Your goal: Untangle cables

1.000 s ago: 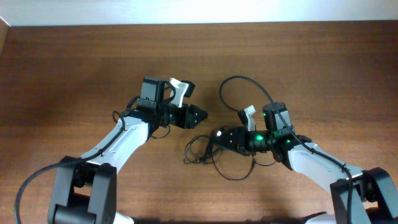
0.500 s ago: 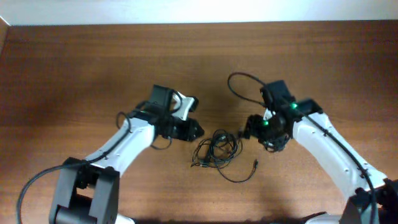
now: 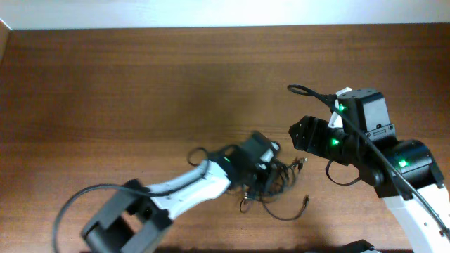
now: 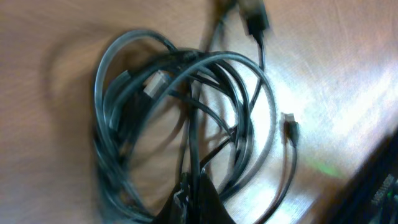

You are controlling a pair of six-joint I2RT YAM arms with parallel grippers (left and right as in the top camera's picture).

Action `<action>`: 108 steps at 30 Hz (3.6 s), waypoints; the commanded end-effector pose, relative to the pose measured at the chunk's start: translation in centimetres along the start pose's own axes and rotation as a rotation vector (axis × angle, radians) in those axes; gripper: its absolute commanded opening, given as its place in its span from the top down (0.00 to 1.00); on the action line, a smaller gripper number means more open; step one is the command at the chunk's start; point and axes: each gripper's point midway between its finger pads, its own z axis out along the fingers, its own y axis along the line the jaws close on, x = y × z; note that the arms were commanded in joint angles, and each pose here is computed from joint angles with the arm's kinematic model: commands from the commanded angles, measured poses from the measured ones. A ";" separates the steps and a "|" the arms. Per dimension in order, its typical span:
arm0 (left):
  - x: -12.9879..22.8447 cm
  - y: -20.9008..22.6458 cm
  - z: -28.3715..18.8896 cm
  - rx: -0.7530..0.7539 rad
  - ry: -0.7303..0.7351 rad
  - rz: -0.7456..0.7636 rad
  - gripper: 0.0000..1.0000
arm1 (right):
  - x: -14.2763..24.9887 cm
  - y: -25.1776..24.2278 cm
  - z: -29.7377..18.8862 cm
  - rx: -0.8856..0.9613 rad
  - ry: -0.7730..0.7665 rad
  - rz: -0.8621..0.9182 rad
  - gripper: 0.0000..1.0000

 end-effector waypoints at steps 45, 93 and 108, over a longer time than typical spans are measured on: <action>-11.1 -0.7 -31.1 0.459 -0.779 0.194 1.00 | 5.7 12.3 13.0 -0.351 0.452 0.075 0.62; 4.9 22.7 -12.1 -0.492 -0.157 -0.720 0.33 | 7.6 1.3 13.2 0.203 0.418 0.101 0.51; -1.9 15.0 -11.5 0.247 -0.193 -0.703 1.00 | 9.7 3.1 10.5 0.013 0.552 -0.167 0.51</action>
